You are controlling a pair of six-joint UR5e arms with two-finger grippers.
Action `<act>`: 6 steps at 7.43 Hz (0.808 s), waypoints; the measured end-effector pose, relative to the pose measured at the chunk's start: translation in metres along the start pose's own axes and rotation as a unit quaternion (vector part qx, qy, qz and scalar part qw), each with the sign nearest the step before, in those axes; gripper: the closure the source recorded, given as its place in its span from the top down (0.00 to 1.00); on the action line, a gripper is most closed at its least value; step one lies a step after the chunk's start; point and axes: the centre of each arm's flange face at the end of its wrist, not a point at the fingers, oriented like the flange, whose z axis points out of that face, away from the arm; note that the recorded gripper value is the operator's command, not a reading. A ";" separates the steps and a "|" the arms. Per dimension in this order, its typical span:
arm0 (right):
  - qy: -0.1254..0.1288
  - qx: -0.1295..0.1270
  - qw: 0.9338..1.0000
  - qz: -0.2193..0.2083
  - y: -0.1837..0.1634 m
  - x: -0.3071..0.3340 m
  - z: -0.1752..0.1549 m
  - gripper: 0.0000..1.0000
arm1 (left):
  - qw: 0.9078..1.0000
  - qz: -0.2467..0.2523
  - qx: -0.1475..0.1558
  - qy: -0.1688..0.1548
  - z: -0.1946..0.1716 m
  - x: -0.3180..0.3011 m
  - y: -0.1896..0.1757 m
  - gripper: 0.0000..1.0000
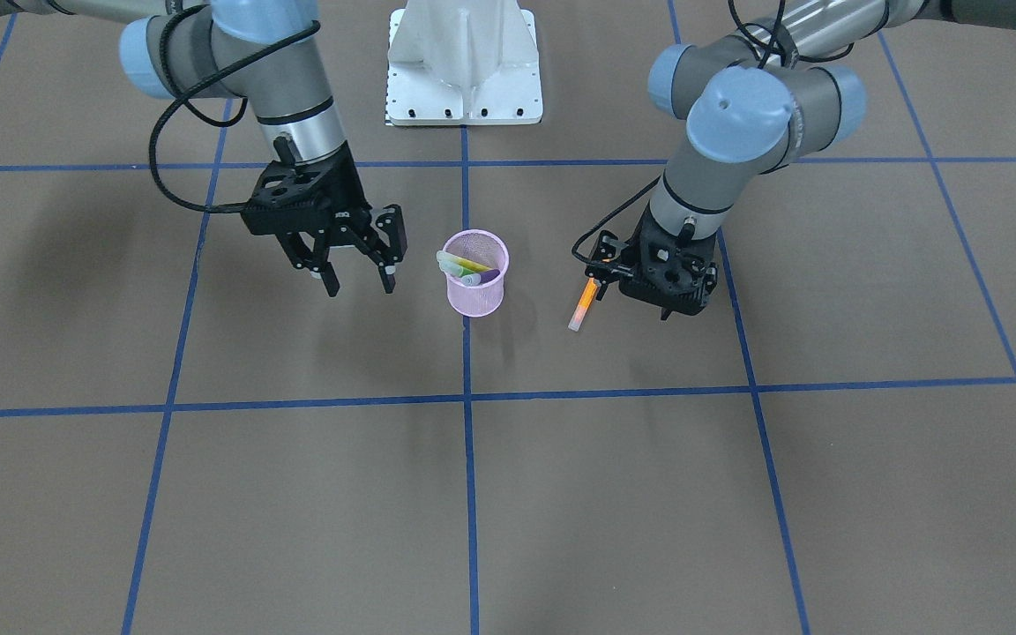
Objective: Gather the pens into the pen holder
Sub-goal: 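Open and withdraw the right gripper while the left gripper moves to the orange marker, then grasp the orange marker with the left gripper and lift it toward the cup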
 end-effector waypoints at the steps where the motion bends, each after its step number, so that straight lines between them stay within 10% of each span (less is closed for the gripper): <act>1: 0.006 -0.023 1.000 0.008 -0.015 0.023 -0.001 0.75 | 0.999 0.032 -0.013 -0.008 0.016 -0.002 -0.006 0.79; 6: 0.024 -0.139 0.990 0.002 -0.090 0.177 -0.022 0.75 | 0.993 0.037 -0.108 -0.012 0.043 0.034 -0.007 0.72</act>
